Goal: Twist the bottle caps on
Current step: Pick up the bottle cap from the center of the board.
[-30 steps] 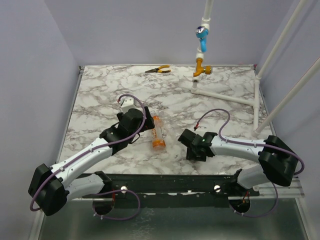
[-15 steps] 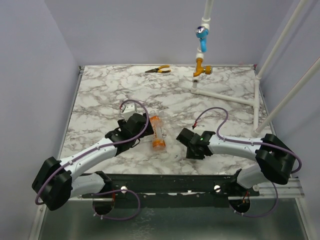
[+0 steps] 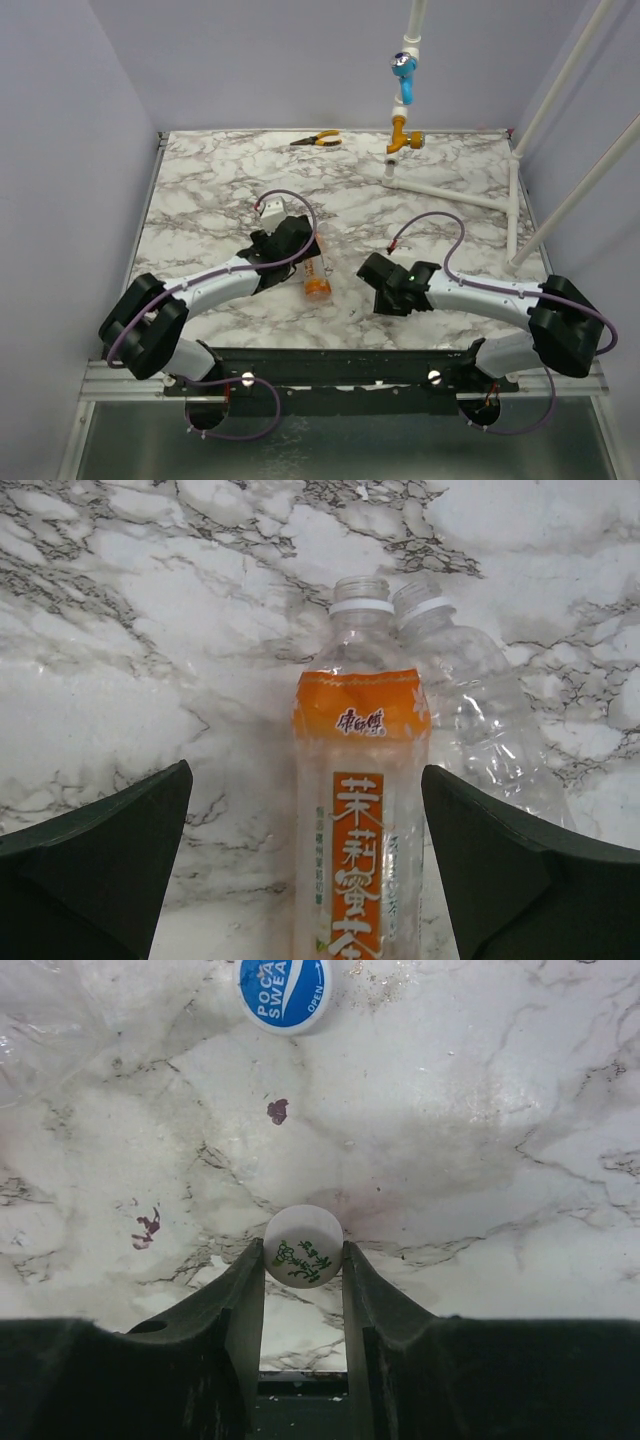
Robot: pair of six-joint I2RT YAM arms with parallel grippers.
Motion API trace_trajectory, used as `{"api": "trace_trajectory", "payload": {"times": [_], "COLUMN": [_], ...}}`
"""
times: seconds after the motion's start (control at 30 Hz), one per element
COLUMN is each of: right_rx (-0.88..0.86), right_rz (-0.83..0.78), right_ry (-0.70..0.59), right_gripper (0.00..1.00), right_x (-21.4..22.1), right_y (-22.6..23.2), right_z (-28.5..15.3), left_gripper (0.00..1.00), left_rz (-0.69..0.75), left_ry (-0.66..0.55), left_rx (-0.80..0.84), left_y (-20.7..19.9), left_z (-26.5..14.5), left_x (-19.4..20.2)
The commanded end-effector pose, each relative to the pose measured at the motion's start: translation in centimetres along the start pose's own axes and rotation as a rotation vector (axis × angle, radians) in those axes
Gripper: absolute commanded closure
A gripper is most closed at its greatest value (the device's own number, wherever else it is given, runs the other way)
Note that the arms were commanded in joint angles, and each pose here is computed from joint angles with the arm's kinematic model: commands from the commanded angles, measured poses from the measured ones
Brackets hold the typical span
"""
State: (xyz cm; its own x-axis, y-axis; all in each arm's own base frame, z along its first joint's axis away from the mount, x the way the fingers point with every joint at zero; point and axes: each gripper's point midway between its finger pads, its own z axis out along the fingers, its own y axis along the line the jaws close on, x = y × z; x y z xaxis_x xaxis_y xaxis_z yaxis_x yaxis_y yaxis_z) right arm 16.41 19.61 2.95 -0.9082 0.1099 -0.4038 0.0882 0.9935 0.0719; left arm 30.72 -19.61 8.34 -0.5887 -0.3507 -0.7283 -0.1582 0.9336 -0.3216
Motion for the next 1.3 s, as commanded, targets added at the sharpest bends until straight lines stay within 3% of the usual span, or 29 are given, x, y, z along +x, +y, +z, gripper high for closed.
{"api": "trace_trajectory", "payload": {"times": [0.0,0.2,0.37,0.53,0.83,0.97,1.27], "right_rx": [-0.013,-0.042,-0.058,-0.059,-0.073,-0.082,-0.120], "right_rz": [0.001,0.013,0.022,0.025,0.029,0.031,0.001], "right_ry": [-0.033,-0.060,-0.085,-0.095,-0.107,-0.109,-0.126], "right_gripper": [0.68,0.68,0.68,0.68,0.68,0.68,0.67], "right_x": [-0.6,-1.6,-2.4,-2.6,-3.0,-3.2,-4.1], "right_y": [-0.2,0.1,0.1,-0.2,-0.2,0.0,1.1], "right_z": [-1.0,-2.5,-3.8,-4.5,-5.2,-5.4,-6.2], "left_gripper": [0.01,0.06,0.16,0.12,0.15,0.17,0.36], "left_rz": [-0.057,-0.069,-0.056,-0.057,-0.164,-0.173,-0.145], "left_ry": [-0.044,-0.017,0.016,0.066,0.063,0.066,0.076], "left_rx": [0.035,0.005,0.106,0.178,-0.053,-0.064,0.023], "left_y": [-1.6,-0.5,-1.8,-3.0,1.1,0.8,-1.2], "left_z": [1.9,4.4,5.3,4.6,5.1,5.9,6.0], "left_x": [-1.5,-1.1,-0.8,-0.2,0.6,0.7,0.2]}}
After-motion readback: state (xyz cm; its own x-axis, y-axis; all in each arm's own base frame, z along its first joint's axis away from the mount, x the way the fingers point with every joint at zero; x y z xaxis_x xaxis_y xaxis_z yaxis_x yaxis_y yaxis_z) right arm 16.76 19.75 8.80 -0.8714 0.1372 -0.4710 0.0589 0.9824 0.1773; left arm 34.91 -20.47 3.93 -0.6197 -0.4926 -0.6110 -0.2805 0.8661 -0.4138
